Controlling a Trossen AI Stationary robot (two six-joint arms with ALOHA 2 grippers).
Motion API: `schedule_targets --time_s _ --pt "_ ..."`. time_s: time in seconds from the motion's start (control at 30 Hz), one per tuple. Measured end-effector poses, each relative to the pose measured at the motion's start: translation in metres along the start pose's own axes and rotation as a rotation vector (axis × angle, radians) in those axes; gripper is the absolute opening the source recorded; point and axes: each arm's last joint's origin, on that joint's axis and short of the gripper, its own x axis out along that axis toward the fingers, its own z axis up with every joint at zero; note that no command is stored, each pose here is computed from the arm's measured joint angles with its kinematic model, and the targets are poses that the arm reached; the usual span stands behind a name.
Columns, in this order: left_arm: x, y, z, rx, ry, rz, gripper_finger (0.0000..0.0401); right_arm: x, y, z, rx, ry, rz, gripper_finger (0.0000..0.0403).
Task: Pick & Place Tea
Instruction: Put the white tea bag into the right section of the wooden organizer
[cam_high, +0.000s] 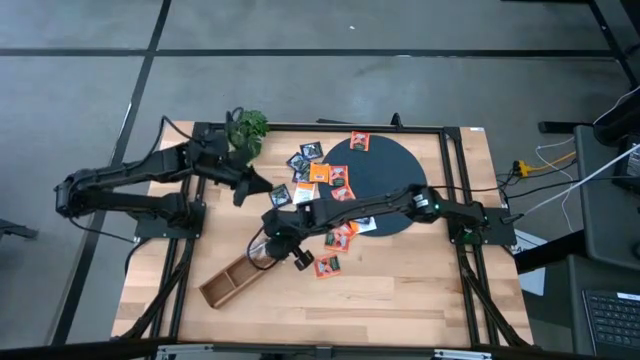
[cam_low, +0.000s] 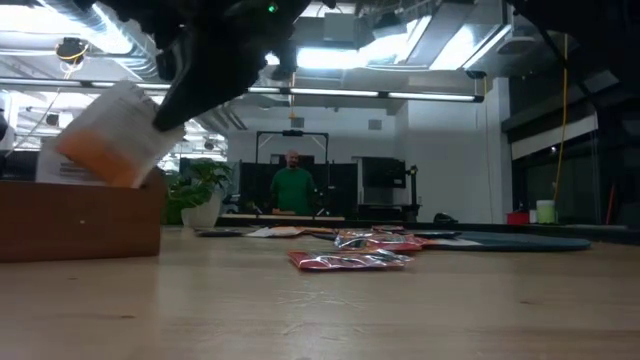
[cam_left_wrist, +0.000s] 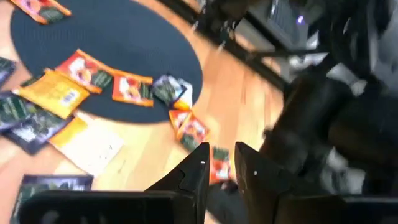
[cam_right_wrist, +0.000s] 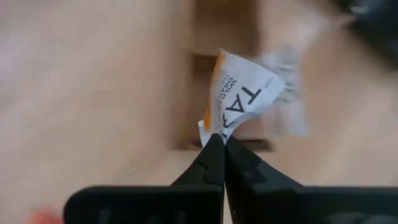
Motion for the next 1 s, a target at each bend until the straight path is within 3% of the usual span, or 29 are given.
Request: schedule_targets --time_s 0.07,0.13,0.23,0.43,0.57,0.7,1.0 --pt "0.002 -0.003 -0.005 0.028 0.021 0.04 0.0066 -0.01 -0.002 -0.004 0.058 -0.022 0.108 0.0" --pt "0.003 -0.006 -0.01 0.059 0.036 0.076 0.0062 -0.021 -0.006 -0.006 0.112 -0.028 0.143 0.0" --pt "0.005 -0.01 -0.014 0.09 0.039 0.108 0.0058 -0.031 -0.01 -0.006 0.139 -0.003 0.088 0.0" --pt "0.007 -0.019 -0.019 0.153 0.061 0.082 0.0056 -0.055 -0.004 0.002 0.162 -0.003 0.095 0.0" --pt "0.008 -0.026 -0.024 0.176 0.084 0.046 0.0056 -0.058 -0.008 -0.011 0.245 0.091 0.103 0.0" --pt "0.01 -0.034 -0.031 0.21 0.096 0.018 0.0056 -0.059 -0.016 -0.019 0.295 0.15 0.032 0.0" --pt "0.021 -0.036 -0.049 0.324 0.065 0.161 0.0093 -0.079 -0.036 -0.02 0.379 0.071 -0.057 0.0"
